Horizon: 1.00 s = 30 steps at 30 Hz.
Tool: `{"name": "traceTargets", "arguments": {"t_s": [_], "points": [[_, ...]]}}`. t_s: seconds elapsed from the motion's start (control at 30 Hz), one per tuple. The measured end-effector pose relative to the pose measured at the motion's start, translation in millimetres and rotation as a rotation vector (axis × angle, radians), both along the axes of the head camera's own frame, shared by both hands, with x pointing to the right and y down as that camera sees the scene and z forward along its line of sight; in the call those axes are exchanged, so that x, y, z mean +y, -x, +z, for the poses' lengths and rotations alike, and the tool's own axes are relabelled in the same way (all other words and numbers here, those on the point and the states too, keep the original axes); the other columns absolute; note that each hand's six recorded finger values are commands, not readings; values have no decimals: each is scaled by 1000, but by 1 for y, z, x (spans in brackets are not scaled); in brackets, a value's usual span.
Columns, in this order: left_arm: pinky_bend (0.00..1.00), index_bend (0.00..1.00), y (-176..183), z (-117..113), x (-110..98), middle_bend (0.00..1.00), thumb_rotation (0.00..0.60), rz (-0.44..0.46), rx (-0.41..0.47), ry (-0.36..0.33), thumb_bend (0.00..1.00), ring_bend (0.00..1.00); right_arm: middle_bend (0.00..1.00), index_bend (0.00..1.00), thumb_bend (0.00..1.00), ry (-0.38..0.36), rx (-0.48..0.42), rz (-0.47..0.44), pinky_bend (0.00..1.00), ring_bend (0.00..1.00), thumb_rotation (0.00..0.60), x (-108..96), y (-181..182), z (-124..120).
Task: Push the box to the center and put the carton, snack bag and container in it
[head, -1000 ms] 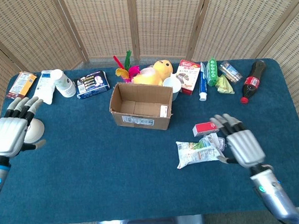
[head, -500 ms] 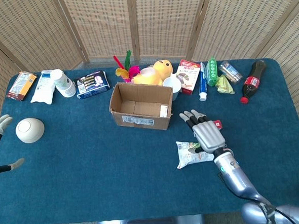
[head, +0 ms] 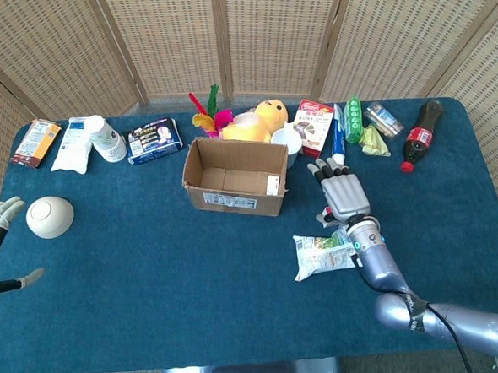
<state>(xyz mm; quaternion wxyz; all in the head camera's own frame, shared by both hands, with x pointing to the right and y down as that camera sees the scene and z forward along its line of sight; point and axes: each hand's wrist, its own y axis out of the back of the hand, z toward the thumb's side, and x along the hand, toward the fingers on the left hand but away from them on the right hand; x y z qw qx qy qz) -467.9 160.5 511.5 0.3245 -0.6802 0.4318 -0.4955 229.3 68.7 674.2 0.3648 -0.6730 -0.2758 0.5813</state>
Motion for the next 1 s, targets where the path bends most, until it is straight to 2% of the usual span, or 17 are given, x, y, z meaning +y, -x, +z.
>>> {"name": "traceTargets", "arguments": {"t_s": [0.13, 0.3, 0.47, 0.63, 0.77, 1.0], "points": [[51, 0, -1, 2, 1, 0, 600, 6, -1, 9, 159, 0, 26, 90, 181, 5, 50, -29, 210, 47, 600, 3, -13, 7], [51, 0, 1, 1, 0, 0, 600, -4, 0, 5, 160, 0, 24, 84, 189, 9, 35, -53, 227, 47, 600, 8, -15, 4], [51, 0, 2, 2, 1, 0, 600, -5, 1, 8, 159, 0, 17, 81, 197, -11, 67, -111, 227, 47, 600, 12, -19, 0], [51, 0, 5, 0, 1, 0, 600, -10, 1, 4, 159, 0, 16, 79, 193, 7, 75, -98, 227, 47, 600, 13, -28, 0], [51, 0, 6, -1, 0, 0, 600, -15, 6, 2, 159, 0, 16, 86, 191, -4, 99, -125, 228, 49, 600, 14, -33, -3], [51, 0, 4, -1, 3, 0, 600, -5, 5, 3, 158, 0, 38, 108, 241, 9, 176, -119, 230, 65, 600, 11, -52, 13]]}}
